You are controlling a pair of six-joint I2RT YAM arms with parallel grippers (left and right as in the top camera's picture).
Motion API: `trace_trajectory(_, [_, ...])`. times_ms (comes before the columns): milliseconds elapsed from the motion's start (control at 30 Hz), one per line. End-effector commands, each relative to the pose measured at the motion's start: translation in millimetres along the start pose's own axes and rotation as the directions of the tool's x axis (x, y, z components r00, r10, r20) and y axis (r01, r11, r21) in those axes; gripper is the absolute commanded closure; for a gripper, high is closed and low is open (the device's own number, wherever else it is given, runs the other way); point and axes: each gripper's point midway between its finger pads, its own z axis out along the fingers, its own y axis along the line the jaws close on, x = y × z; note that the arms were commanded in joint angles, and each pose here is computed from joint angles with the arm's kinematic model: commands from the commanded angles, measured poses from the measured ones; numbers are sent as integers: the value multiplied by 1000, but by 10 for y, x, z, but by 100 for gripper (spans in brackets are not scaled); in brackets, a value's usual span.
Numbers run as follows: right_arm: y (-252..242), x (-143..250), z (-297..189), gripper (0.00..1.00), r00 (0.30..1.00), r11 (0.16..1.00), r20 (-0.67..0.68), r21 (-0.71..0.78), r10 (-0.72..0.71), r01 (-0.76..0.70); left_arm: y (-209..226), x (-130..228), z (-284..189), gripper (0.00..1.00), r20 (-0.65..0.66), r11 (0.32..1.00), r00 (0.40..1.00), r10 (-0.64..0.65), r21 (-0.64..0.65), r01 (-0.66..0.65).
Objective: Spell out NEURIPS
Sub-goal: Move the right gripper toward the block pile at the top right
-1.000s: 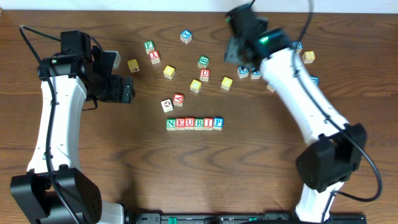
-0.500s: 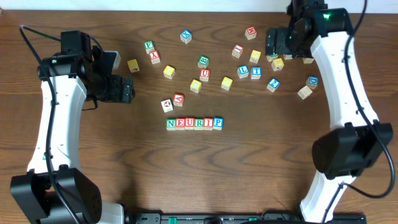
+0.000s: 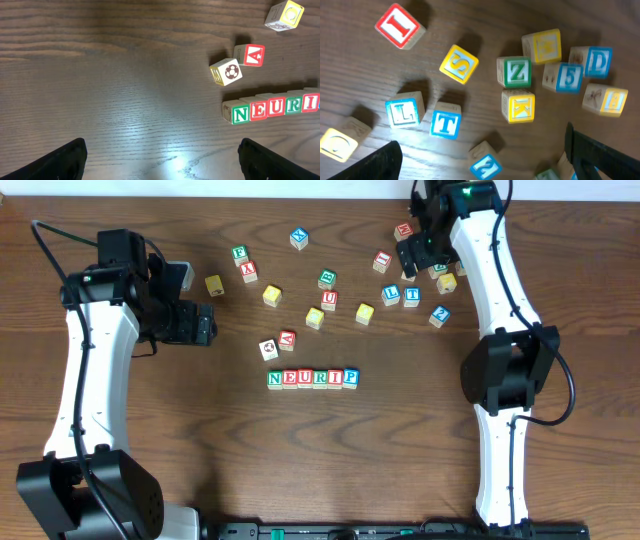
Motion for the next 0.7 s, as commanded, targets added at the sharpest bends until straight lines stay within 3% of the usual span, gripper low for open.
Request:
trace_trajectory(0, [55, -83, 0, 1, 980, 980, 22, 5, -198, 198, -31, -55, -95, 5, 30, 1000, 999, 19, 5, -19])
trace_trajectory(167, [165, -83, 57, 20, 950, 946, 54, -87, -308, 312, -31, -55, -95, 5, 30, 1000, 999, 19, 5, -19])
trace_trajectory(200, [159, -96, 61, 1, 950, 945, 66, -100, -305, 310, -31, -54, -95, 5, 29, 1000, 999, 19, 5, -20])
trace_trajectory(367, [59, -222, 73, 1, 970, 969, 116, -102, -212, 224, -31, -55, -95, 5, 30, 1000, 999, 19, 5, -19])
trace_trajectory(667, [133, -378, 48, 1, 963, 969, 179, -106, -202, 223, -31, -55, -95, 5, 30, 1000, 999, 19, 5, -19])
